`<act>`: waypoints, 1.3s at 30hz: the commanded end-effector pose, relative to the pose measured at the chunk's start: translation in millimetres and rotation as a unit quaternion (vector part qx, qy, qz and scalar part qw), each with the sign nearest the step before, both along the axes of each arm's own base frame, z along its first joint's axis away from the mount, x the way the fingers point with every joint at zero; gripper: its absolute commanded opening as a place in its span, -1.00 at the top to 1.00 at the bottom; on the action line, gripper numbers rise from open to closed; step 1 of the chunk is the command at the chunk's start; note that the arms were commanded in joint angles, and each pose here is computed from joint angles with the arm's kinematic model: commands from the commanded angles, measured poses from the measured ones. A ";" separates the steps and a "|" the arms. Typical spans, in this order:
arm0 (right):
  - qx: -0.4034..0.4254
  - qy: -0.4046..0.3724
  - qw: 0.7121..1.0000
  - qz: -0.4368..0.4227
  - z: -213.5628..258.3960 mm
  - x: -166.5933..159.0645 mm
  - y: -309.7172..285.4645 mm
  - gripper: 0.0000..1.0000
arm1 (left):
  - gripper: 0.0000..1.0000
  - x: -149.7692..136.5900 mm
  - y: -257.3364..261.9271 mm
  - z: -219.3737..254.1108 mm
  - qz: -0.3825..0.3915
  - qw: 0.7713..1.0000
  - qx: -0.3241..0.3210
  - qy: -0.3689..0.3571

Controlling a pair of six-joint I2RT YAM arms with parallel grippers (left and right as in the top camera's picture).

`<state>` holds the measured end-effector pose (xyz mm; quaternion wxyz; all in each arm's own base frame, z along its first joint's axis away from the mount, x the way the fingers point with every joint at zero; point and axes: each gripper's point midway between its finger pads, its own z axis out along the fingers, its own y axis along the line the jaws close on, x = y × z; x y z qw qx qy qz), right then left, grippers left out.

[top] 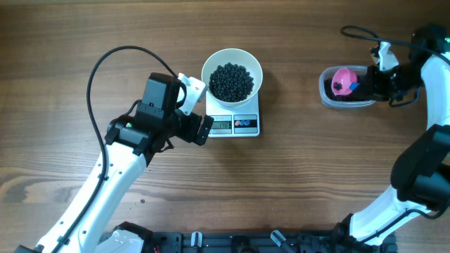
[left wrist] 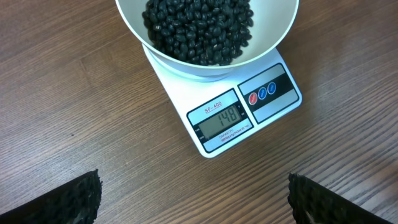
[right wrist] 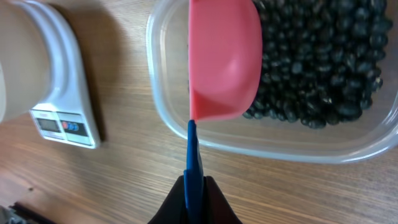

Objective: Scoop item into bowl and weigh 150g on scale
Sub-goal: 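Dip the scoop into the beans and lift it out, then move the filled pink scoop over the white bowl with the right gripper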

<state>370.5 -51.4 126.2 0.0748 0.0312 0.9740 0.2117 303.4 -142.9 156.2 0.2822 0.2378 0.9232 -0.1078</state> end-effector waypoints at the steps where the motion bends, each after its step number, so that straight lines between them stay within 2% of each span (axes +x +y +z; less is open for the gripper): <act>1: 0.025 -0.036 0.999 0.018 21.4 13.5 4.2 0.91 | -1.00 -0.5 3.3 1.1 0.000 1.000 0.004 -0.005; 6: 0.028 -0.057 0.998 0.028 50.1 17.8 5.8 0.91 | -1.00 -0.5 3.3 1.1 0.000 1.000 0.004 -0.005; 11: 0.070 -0.101 0.992 0.042 78.0 30.5 25.6 0.92 | -1.00 -0.5 3.3 1.1 0.000 1.000 0.004 -0.005; 23: 0.071 -0.158 0.971 0.165 86.9 56.0 137.3 0.91 | -1.00 -0.5 3.3 1.1 0.000 1.000 0.004 -0.005; 33: 0.080 -0.185 0.945 0.259 91.5 46.2 216.8 0.91 | -1.00 -0.5 3.3 1.1 0.000 1.000 0.004 -0.005; 39: 0.078 -0.195 0.935 0.285 92.0 42.3 238.5 0.91 | -1.00 -0.5 3.3 1.1 0.000 1.000 0.004 -0.005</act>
